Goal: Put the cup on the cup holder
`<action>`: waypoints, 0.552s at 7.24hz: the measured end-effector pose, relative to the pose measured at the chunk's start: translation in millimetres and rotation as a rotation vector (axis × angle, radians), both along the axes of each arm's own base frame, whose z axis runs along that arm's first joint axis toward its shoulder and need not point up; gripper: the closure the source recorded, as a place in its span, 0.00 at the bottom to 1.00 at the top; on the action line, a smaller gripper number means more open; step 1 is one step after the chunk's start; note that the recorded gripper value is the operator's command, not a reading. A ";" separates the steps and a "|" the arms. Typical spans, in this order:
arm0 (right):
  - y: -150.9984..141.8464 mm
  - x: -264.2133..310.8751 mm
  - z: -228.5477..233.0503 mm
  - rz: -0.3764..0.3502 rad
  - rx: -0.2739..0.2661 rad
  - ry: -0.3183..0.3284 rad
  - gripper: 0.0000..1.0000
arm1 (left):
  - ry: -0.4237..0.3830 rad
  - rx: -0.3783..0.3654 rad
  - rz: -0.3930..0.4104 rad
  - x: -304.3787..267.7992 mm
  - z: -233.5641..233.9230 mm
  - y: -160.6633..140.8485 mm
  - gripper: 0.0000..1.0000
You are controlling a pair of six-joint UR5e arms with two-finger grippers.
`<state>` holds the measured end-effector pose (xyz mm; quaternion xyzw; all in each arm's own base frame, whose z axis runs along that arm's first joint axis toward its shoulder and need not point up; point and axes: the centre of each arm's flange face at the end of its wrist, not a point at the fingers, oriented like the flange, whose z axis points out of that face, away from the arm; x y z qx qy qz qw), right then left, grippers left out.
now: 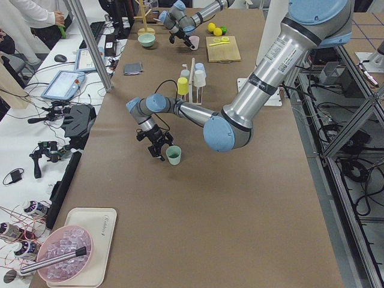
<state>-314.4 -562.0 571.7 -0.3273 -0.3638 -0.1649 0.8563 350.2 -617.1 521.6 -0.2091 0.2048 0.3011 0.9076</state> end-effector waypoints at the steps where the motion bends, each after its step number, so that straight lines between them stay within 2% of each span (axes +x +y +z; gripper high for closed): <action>1: -3.3 4.1 -2.0 0.008 0.007 -0.005 0.67 | -0.004 -0.006 0.002 2.1 2.3 1.6 0.02; 4: -18.3 23.7 -11.1 0.046 0.044 -0.030 0.69 | -0.016 -0.022 0.011 8.8 9.8 6.5 0.02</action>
